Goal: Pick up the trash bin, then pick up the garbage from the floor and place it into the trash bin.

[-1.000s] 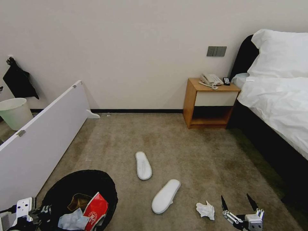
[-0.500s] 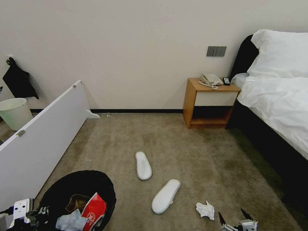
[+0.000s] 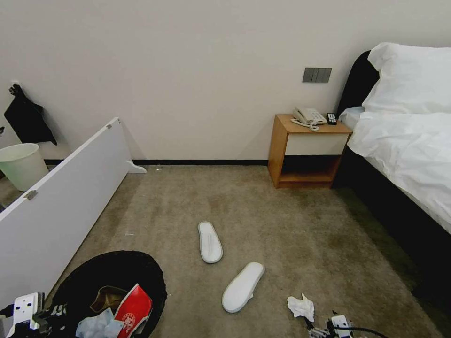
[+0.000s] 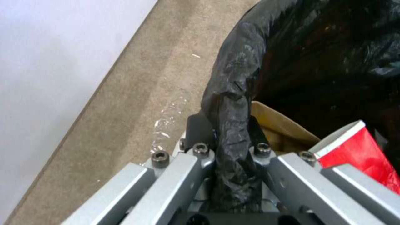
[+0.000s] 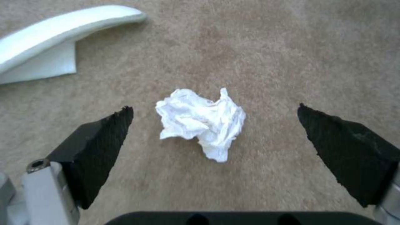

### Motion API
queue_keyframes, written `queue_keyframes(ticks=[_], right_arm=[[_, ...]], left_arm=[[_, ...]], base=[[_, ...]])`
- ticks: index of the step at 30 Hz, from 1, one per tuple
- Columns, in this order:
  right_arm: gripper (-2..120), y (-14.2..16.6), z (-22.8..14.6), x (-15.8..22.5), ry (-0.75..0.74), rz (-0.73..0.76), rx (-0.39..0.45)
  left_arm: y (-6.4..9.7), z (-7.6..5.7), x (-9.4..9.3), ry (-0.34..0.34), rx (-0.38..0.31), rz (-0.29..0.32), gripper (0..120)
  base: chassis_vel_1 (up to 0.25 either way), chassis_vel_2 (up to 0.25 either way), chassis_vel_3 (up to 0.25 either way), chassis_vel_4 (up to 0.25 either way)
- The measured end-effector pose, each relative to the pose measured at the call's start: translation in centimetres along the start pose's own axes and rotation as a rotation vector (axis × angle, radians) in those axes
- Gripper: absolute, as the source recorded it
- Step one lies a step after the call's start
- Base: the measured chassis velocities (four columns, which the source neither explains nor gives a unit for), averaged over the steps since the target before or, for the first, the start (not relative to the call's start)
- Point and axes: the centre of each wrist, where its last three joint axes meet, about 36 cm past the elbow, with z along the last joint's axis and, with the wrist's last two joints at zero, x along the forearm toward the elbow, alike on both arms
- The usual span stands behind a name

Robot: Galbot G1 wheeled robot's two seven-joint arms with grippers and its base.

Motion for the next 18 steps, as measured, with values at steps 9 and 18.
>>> queue_keyframes(ticks=[9,18], right_arm=[[100,0.9,0.0,-4.7,0.033,-0.011,-0.045],[100,2.0,0.3,-6.9,0.076,-0.012,-0.069]], left_arm=[[-0.3,0.1,0.4,-0.009,0.010,-0.009,3],[-0.5,0.0,0.9,-0.015,0.011,-0.014,3]], base=[[0.000,0.000,0.000,0.000],[0.000,0.000,0.000,0.000]])
